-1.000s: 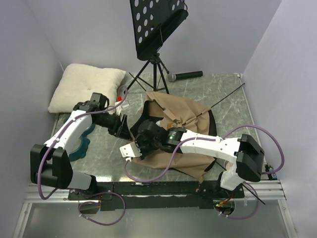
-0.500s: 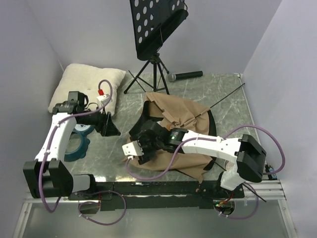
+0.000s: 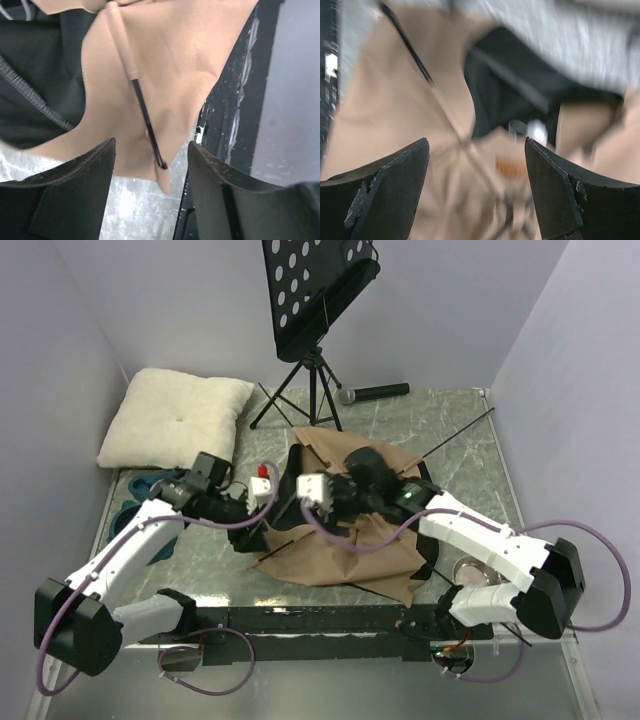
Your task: Set up the pet tent
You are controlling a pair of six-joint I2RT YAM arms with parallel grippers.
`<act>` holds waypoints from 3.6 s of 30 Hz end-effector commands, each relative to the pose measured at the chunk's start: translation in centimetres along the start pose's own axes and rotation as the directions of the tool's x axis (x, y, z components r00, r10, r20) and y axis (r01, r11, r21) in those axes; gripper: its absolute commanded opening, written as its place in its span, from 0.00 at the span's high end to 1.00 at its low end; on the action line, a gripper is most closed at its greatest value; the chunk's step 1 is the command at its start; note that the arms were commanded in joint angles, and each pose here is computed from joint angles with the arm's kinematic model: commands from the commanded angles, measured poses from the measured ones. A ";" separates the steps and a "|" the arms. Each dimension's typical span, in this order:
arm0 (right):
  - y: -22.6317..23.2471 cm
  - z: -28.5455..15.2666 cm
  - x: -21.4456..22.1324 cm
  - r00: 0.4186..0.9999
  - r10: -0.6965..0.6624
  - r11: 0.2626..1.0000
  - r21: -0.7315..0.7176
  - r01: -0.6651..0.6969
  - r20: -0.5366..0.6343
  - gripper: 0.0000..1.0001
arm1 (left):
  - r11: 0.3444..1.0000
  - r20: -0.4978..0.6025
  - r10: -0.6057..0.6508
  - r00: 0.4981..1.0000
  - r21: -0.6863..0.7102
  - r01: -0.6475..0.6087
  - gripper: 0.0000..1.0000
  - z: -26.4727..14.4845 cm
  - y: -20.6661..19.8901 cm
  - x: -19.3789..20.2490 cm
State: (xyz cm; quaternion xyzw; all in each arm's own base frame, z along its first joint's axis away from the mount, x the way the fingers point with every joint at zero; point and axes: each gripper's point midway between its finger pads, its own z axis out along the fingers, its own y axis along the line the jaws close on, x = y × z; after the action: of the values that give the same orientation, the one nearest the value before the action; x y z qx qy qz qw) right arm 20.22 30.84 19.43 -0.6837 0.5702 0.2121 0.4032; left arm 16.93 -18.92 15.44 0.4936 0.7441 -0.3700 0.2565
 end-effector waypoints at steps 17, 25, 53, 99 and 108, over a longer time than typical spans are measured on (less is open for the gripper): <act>0.1 -4.8 13.6 0.803 0.554 0.823 0.292 -0.487 -0.221 0.23 | 0.994 -0.155 0.055 0.986 -0.082 -0.069 0.53 8.5 1.0 0.5; 0.7 -4.9 15.8 0.761 0.599 0.790 0.338 -0.511 -0.249 0.26 | 0.990 -0.234 0.083 0.969 -0.093 -0.107 0.97 7.7 1.0 3.1; -5.6 -12.5 10.5 0.788 0.586 0.627 0.510 -0.589 0.190 1.00 | 0.944 -0.036 0.239 0.970 -0.227 -0.241 0.96 2.8 0.1 -4.6; -2.9 -16.6 6.9 0.843 0.464 0.659 0.530 -0.534 0.273 1.00 | 0.996 -0.021 0.088 0.996 -0.022 -0.089 0.99 8.3 -4.6 -7.0; -3.4 -14.8 10.2 0.775 0.592 0.594 0.530 -0.605 0.221 1.00 | 0.985 -0.151 0.108 0.983 -0.116 -0.126 0.99 7.6 -2.7 -0.5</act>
State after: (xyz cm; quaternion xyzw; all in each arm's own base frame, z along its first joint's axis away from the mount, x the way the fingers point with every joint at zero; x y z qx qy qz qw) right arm 20.49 13.86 19.91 -0.3309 0.8008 0.1916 0.4611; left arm 15.55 -28.72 15.08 0.5156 0.7355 -0.3220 0.2992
